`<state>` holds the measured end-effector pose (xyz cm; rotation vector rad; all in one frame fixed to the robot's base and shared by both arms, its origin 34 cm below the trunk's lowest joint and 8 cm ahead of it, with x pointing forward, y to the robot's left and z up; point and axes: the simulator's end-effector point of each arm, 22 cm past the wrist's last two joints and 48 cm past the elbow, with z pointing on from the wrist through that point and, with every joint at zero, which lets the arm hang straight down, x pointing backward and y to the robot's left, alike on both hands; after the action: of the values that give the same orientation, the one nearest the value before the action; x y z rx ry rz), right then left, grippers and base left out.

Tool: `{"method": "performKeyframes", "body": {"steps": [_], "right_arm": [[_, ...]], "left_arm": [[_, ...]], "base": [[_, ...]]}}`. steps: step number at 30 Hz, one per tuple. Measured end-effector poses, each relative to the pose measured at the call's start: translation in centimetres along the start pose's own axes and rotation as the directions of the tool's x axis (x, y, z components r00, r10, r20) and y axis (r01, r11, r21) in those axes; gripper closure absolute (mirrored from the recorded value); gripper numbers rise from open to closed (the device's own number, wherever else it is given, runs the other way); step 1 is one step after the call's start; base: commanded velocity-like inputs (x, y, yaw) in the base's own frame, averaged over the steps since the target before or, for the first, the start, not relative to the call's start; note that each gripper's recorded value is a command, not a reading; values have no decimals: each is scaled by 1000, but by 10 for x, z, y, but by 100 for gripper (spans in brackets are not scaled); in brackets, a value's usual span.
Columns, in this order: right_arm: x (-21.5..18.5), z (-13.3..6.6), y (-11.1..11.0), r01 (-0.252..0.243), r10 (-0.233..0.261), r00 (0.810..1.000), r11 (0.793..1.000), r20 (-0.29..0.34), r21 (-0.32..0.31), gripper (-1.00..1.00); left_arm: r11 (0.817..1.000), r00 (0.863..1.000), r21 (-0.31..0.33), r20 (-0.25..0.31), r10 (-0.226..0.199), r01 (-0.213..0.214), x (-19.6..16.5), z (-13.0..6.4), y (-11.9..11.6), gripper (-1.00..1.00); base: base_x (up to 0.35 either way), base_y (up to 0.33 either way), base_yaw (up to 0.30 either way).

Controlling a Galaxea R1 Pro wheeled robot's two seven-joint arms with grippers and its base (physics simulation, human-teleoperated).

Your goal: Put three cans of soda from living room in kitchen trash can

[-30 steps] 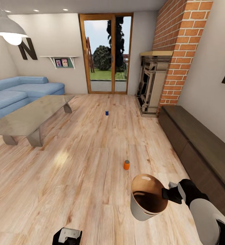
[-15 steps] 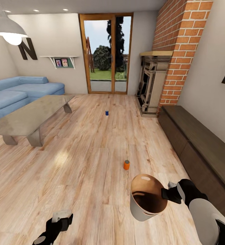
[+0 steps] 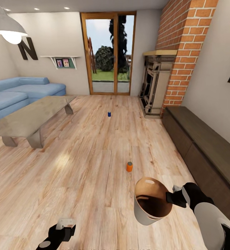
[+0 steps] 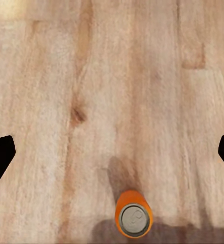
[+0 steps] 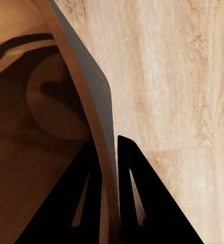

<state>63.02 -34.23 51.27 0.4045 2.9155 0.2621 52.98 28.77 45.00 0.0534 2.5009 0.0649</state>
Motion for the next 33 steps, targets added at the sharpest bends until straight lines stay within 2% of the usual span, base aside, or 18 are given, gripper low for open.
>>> {"method": "performKeyframes", "body": {"steps": [10, 14, 20, 24, 29, 33], "right_arm": [[-19, 7, -14, -7, 6, 998, 1000, 56, 15, 100], [-11, 14, -17, -10, 10, 1000, 1000, 15, 24, 100], [-1, 24, -21, 13, -10, 999, 999, -42, 53, 100], [3, 32, -24, 27, -24, 998, 997, -53, 66, 100], [6, 41, -26, 73, -67, 996, 993, -66, 88, 100], [9, 48, -27, 78, -72, 995, 993, -69, 88, 100]], "left_arm": [[1000, 999, 15, -39, 26, -26, 31, 16, -7, -100], [999, 998, 18, -47, 30, -29, 41, 23, -9, -100], [999, 996, 27, -79, 39, -37, 65, 32, -14, -100], [998, 995, 35, -89, 51, -48, 77, 38, -19, -100], [998, 994, 41, -94, 60, -56, 88, 46, -22, -100], [997, 994, 43, -93, 61, -57, 94, 51, -24, -100]], "base": [[0, 0, 0], [0, 0, 0], [0, 0, 0], [0, 0, 0], [0, 0, 0], [0, 0, 0]]}}
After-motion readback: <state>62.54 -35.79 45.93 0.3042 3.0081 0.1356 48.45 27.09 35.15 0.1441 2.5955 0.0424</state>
